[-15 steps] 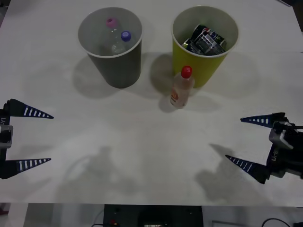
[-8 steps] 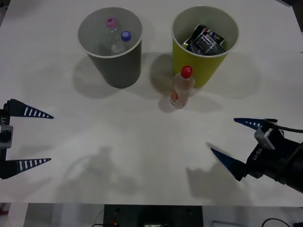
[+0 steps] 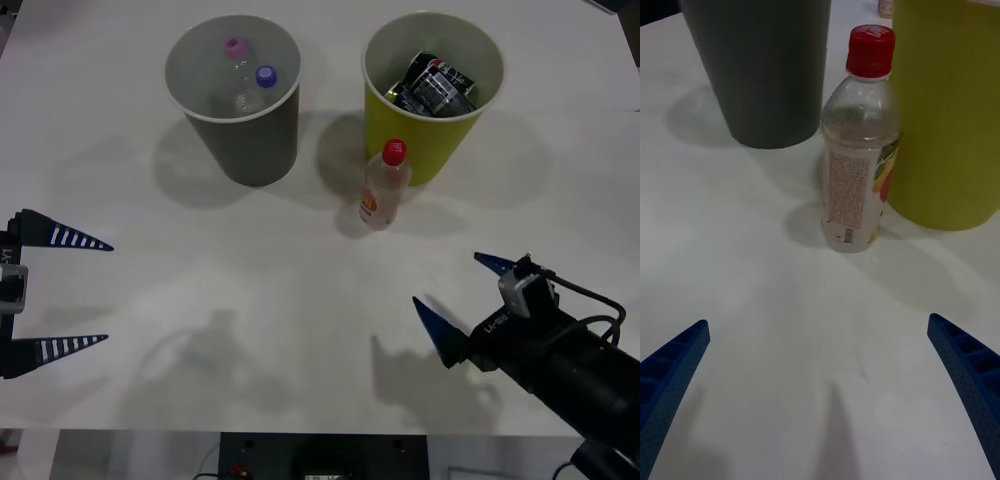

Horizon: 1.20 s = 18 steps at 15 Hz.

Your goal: Put the can into the green bin and the plastic bottle into the gray bin

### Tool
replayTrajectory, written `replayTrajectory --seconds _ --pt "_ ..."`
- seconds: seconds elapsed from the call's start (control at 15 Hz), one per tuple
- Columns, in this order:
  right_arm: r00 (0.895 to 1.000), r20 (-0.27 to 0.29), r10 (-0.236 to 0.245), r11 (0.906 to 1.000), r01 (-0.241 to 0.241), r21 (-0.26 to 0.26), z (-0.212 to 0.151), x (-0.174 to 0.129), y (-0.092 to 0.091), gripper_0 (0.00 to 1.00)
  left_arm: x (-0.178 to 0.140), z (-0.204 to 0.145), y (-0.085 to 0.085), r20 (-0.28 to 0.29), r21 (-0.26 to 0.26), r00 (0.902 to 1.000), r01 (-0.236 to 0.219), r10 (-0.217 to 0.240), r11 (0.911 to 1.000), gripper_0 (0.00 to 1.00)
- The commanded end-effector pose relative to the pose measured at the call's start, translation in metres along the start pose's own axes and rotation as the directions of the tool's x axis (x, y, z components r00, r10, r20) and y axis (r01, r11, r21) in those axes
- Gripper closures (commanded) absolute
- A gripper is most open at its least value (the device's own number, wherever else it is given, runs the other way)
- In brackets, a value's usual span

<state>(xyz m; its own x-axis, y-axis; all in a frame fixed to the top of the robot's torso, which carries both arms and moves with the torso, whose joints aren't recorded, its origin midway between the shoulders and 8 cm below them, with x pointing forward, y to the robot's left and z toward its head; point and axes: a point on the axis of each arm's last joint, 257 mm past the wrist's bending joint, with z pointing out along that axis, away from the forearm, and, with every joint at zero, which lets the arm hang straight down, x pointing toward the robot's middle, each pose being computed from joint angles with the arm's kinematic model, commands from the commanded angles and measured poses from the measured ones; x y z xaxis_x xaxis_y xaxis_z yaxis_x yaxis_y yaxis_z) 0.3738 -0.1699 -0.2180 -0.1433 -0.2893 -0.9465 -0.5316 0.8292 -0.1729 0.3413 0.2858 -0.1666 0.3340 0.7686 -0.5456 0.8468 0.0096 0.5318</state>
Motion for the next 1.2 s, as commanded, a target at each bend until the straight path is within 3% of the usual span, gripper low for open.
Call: replayTrajectory --seconds 0.07,0.6,1.2 --pt "0.999 0.04 0.034 0.9987 -0.035 0.035 0.015 0.009 0.0 0.0 0.0 0.0 0.0 0.0 0.0 1.0 0.0 0.0 1.0 0.02" --pt "0.974 0.193 0.119 0.987 -0.137 0.084 0.064 0.01 -0.011 0.0 0.0 0.0 0.0 0.0 0.0 1.0 0.0 0.0 1.0 0.02" --pt "0.952 0.286 0.113 0.975 -0.161 0.153 0.103 -0.003 -0.018 0.0 0.0 0.0 0.0 0.0 0.0 1.0 0.0 0.0 1.0 0.02"
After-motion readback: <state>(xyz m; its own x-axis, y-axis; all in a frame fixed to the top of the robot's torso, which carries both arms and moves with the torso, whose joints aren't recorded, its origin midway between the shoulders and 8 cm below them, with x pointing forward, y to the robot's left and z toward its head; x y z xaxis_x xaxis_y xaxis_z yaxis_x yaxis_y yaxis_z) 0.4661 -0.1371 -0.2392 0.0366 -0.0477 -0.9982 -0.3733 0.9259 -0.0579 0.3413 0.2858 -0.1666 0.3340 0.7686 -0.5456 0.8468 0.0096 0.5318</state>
